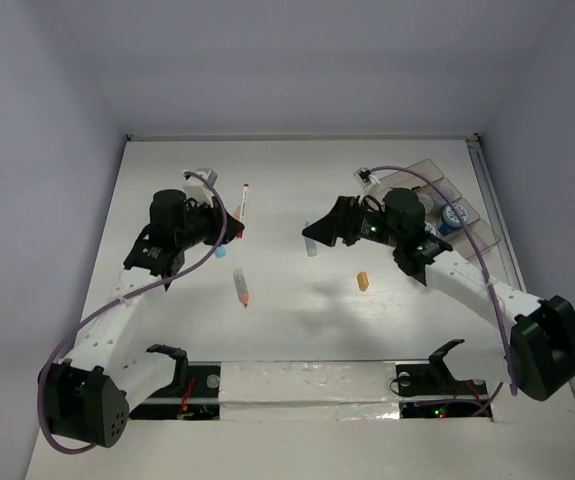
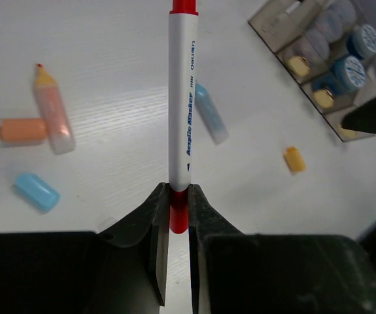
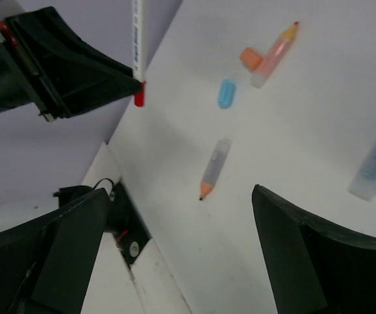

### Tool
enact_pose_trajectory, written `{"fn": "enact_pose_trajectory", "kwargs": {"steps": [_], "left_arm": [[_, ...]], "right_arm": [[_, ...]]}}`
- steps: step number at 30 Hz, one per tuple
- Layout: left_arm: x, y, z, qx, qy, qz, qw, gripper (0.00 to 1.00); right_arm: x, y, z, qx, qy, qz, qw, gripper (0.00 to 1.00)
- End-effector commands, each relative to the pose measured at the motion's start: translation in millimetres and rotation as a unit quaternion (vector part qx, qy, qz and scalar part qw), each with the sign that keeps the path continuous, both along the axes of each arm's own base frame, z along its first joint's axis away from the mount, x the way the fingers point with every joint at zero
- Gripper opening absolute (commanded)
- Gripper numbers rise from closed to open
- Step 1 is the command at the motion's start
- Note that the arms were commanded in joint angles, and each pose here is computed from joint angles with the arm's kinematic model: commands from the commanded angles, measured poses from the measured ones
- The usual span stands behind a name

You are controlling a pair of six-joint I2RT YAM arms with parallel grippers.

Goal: Sort the stationery into containers
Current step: Place the pen in the storage box.

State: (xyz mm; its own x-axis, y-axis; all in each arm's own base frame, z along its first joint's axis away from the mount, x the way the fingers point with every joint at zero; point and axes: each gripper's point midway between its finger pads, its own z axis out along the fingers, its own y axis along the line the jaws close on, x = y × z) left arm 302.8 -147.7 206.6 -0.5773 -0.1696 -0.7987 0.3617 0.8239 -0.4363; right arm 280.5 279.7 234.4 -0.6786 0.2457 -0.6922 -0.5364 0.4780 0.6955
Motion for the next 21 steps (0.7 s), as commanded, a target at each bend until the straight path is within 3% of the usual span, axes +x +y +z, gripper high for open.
{"fn": "enact_pose_trajectory", "kwargs": {"steps": [1, 9, 16, 17, 21], "left_arm": [[-25, -37, 30, -0.059, -0.041, -0.101, 0.992, 0.0], [-48, -67, 33, -0.088, -0.043, -0.16, 0.982, 0.0], [-57, -75, 29, -0.093, -0.043, -0.182, 0.978, 0.0], [-57, -75, 29, -0.094, -0.043, -0.182, 0.978, 0.0], [-56, -75, 30, -0.092, -0.049, -0.184, 0.977, 0.03]], "right_arm": [[12, 26, 53, 0.075, -0.05, 0.006, 0.996, 0.96], [7, 92, 65, 0.084, -0.064, 0.059, 0.993, 0.93], [30, 107, 57, 0.078, -0.058, 0.036, 0.995, 0.84], [32, 108, 56, 0.077, -0.057, 0.033, 0.995, 0.8], [39, 115, 48, 0.08, -0.046, 0.031, 0.995, 0.35]]}}
